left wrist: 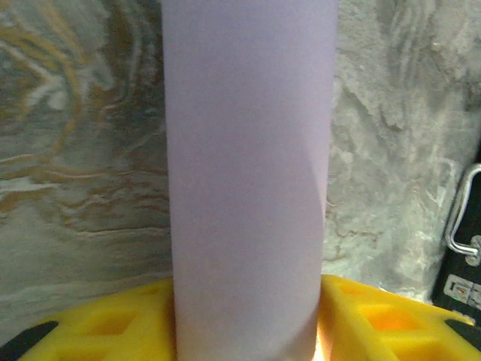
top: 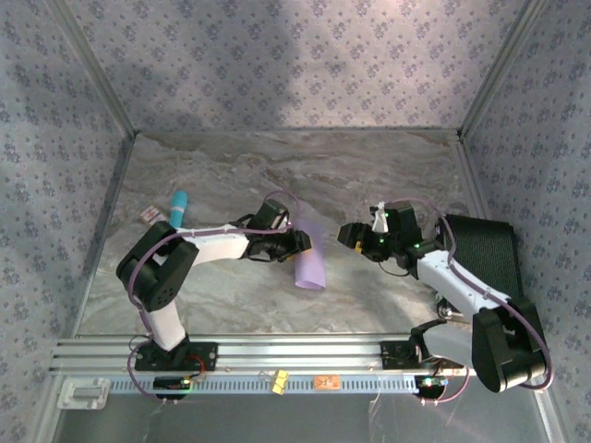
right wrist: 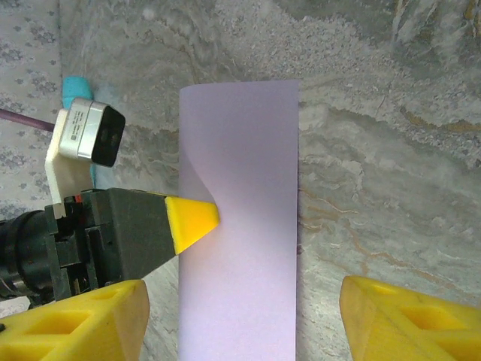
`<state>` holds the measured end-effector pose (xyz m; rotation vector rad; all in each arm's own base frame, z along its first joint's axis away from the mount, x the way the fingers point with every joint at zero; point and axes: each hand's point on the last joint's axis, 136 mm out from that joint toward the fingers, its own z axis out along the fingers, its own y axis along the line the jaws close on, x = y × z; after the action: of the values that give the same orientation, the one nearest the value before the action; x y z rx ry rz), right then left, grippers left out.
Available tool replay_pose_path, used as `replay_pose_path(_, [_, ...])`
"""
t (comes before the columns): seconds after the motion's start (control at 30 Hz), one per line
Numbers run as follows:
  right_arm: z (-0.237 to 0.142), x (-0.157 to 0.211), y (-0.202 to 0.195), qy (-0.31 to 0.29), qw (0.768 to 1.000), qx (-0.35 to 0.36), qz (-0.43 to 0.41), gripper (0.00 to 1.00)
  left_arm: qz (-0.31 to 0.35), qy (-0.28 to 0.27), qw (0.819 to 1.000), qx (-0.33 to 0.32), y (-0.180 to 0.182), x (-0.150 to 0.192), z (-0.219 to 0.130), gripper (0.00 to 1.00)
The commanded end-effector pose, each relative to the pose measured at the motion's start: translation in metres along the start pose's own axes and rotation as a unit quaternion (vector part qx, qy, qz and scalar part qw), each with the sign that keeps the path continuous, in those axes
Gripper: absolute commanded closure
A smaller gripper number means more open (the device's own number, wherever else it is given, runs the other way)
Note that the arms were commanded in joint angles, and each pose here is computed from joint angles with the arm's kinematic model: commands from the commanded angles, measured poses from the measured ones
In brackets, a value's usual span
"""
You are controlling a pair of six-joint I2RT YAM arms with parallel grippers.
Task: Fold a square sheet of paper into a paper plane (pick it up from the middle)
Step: First fold the square sheet of paper in half at the center of the table.
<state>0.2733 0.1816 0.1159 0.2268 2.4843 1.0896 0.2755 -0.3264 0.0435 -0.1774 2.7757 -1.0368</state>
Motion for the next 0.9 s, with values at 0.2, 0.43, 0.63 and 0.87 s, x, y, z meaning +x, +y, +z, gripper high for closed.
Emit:
replay_pose_path(0.2, [0.008,-0.003,0.002,-0.001,1.000,0.003,0.000,0.33,0.041,-0.020,0.996,-0.072,0.014,-0.012,-0.005,0.38])
replay_pose_path(0.43, [0.014,0.000,0.001,0.007,1.000,0.003,-0.001,0.35,0.067,-0.024,0.992,-0.105,0.017,-0.020,-0.011,0.36])
replay_pose_path(0.63, [0.021,0.001,0.003,0.013,1.000,0.002,-0.003,0.35,0.070,-0.012,0.989,-0.127,0.029,-0.017,-0.006,0.43])
replay_pose_path(0.87, [0.031,0.006,0.010,0.029,1.000,-0.005,-0.009,0.41,0.068,-0.009,0.987,-0.143,0.040,-0.015,-0.003,0.42])
